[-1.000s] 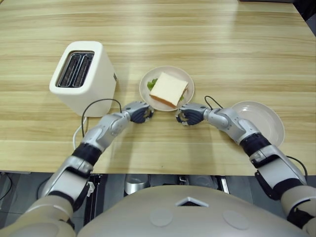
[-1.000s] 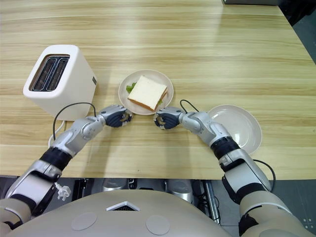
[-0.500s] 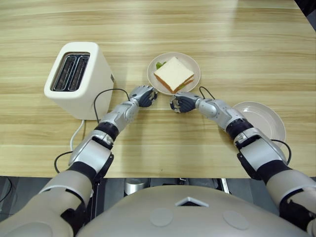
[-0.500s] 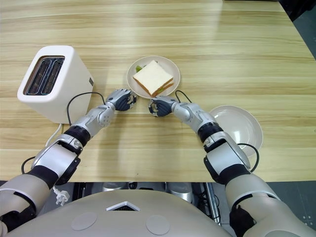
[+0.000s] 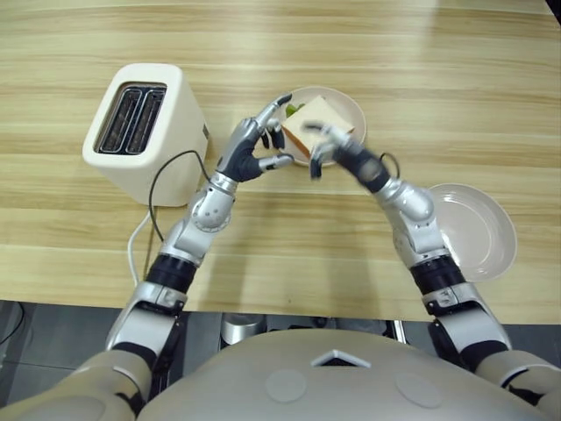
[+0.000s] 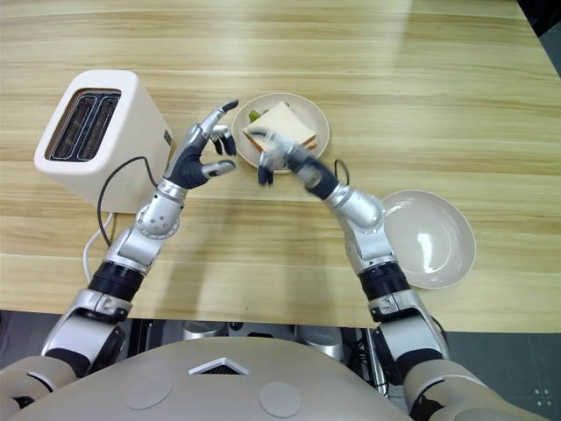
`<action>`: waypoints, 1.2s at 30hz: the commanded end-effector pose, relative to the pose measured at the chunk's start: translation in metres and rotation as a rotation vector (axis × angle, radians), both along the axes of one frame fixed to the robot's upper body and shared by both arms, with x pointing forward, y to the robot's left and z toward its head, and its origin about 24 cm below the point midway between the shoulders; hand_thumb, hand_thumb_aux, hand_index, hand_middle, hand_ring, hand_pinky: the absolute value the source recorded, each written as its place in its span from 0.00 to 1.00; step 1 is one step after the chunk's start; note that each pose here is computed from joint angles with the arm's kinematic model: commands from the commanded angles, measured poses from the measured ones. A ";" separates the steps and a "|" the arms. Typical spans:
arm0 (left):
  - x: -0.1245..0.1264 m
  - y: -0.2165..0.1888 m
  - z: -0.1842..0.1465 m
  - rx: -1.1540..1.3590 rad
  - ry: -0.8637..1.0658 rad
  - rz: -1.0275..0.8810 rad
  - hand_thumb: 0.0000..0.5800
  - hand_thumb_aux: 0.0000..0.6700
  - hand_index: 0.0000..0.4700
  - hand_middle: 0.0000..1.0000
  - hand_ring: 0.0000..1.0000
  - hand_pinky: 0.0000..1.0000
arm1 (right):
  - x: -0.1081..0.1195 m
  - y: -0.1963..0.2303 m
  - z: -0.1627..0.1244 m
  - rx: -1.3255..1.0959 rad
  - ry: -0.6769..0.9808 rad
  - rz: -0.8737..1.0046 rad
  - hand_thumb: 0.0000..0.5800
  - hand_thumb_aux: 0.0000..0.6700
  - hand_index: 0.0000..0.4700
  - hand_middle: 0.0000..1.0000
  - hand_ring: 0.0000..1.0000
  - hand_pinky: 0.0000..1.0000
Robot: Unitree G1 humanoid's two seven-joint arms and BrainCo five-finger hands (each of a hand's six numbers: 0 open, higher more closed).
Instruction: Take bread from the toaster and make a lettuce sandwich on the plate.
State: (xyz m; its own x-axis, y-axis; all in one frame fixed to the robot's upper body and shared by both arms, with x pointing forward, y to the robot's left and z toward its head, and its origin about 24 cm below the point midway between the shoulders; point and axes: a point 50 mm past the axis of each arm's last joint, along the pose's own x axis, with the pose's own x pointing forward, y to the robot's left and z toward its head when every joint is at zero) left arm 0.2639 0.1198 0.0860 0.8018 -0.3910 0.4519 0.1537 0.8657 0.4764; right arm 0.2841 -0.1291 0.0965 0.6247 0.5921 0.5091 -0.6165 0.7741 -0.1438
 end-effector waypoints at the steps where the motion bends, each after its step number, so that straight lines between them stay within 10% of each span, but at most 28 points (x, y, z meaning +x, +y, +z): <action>1: 0.002 0.010 0.005 -0.168 0.059 0.013 0.00 0.00 0.00 0.00 0.00 0.00 | 0.008 -0.010 0.006 0.156 -0.105 -0.278 0.00 0.00 0.00 0.00 0.00 0.00; 36: 0.002 0.037 0.002 -0.248 -0.061 0.243 0.00 0.00 0.00 0.00 0.00 0.00 | 0.008 -0.003 -0.021 0.004 -0.216 -0.542 0.00 0.00 0.00 0.00 0.00 0.00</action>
